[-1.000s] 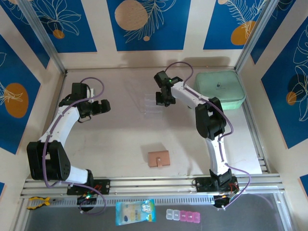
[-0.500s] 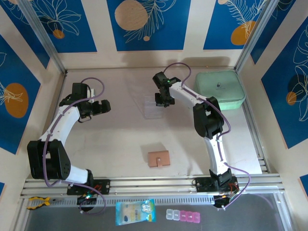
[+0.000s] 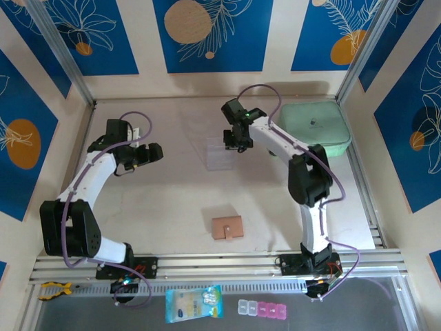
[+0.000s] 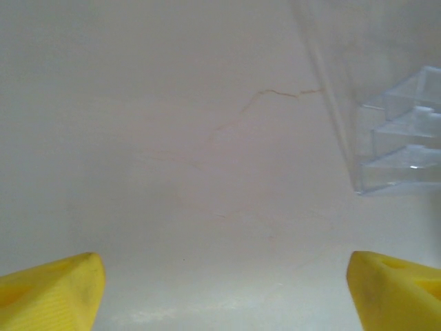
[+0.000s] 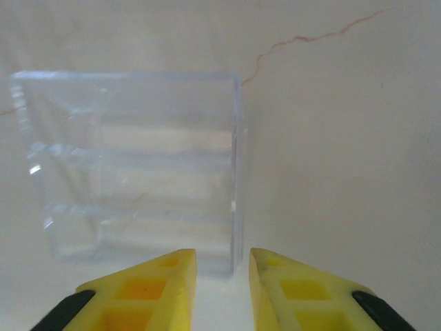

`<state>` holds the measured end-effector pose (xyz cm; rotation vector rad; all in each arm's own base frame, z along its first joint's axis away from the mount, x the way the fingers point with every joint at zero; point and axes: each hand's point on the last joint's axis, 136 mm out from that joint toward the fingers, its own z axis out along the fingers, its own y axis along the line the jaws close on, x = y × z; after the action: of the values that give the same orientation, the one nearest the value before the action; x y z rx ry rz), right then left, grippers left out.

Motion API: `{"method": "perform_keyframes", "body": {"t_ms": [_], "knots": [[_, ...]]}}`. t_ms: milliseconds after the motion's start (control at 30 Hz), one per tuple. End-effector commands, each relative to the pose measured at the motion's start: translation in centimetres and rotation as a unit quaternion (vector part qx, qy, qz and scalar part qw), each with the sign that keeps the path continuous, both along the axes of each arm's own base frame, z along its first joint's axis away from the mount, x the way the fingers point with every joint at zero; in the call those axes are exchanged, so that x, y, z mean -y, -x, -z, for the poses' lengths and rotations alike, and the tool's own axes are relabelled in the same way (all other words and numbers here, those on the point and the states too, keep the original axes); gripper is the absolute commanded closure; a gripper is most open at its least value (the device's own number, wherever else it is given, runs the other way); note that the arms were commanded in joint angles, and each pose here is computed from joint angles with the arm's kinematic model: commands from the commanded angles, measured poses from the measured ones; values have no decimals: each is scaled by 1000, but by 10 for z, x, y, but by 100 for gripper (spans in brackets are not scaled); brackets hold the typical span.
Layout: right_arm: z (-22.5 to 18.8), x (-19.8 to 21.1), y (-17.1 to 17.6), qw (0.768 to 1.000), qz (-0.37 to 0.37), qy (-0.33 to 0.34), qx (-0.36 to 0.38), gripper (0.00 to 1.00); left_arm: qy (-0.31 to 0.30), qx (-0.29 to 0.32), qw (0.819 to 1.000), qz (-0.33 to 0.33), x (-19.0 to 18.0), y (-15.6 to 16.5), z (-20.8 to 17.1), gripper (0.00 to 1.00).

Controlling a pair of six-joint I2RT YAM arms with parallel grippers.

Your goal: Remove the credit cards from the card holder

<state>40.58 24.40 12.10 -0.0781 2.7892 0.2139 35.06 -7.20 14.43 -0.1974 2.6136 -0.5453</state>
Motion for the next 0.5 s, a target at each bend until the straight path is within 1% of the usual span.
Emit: {"method": "perform_keyframes", "body": {"t_ms": [0,67,133,267,367,467], "knots": [[-19,-7,43,999,-5,-36,-25,69,71,-5,997,40,42,8,-11,15],[-20,-12,67,997,-5,-58,-41,67,88,-9,995,54,60,11,-12,16],[-20,-17,93,995,-5,-79,-58,63,103,-15,992,72,81,16,-10,18],[-16,-23,145,992,-11,-89,-86,54,124,-30,986,106,119,27,-3,24],[-8,-22,187,989,-13,-90,-116,52,141,-45,981,127,144,37,7,31],[2,-23,226,983,-8,-109,-147,52,162,-63,974,148,167,51,18,38]]}}
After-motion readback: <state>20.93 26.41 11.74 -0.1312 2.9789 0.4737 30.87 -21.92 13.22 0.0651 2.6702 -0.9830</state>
